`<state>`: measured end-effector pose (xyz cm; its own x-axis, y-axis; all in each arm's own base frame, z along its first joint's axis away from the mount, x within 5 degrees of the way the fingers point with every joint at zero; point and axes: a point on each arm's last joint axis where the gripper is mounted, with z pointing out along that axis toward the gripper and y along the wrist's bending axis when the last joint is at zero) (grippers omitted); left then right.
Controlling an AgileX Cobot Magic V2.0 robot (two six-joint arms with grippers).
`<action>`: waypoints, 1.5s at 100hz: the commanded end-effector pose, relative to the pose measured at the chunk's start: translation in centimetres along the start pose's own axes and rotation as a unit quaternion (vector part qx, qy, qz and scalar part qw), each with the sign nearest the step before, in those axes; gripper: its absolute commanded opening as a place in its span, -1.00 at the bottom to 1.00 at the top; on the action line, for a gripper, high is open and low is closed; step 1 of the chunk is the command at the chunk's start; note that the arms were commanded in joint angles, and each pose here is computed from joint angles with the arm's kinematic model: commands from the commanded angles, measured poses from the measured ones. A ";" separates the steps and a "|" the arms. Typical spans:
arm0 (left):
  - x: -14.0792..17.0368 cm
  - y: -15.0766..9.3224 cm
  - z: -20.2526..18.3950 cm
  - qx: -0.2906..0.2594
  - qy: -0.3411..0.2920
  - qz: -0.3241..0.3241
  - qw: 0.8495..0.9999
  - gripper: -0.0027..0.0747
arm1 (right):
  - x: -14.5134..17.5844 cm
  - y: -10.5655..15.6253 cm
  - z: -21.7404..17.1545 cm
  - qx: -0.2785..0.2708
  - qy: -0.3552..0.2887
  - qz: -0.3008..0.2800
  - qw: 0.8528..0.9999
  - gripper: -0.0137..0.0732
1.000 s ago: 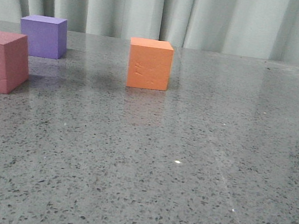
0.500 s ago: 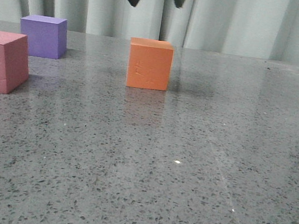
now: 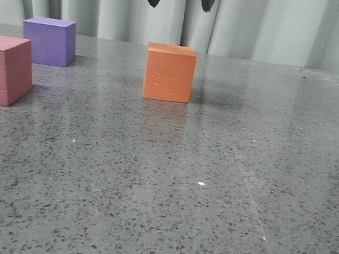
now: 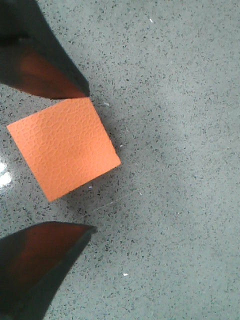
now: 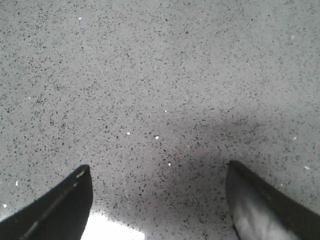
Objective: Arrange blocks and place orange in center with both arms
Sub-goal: 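Lower the left gripper over the orange cube at center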
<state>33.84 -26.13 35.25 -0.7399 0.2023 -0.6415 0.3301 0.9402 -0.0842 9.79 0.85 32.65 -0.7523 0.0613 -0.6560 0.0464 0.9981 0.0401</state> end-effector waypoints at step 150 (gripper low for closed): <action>0.3 -0.8 2.8 -0.063 -0.006 -0.080 0.995 0.57 | -1.7 0.3 -0.7 -0.017 -0.082 -0.004 0.996 0.58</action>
<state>35.55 -27.84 29.83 -0.8199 0.0749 -0.5676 0.1251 0.9909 -0.0500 10.32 1.03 33.15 -0.6986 0.0621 -0.7128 0.0293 0.9979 0.0582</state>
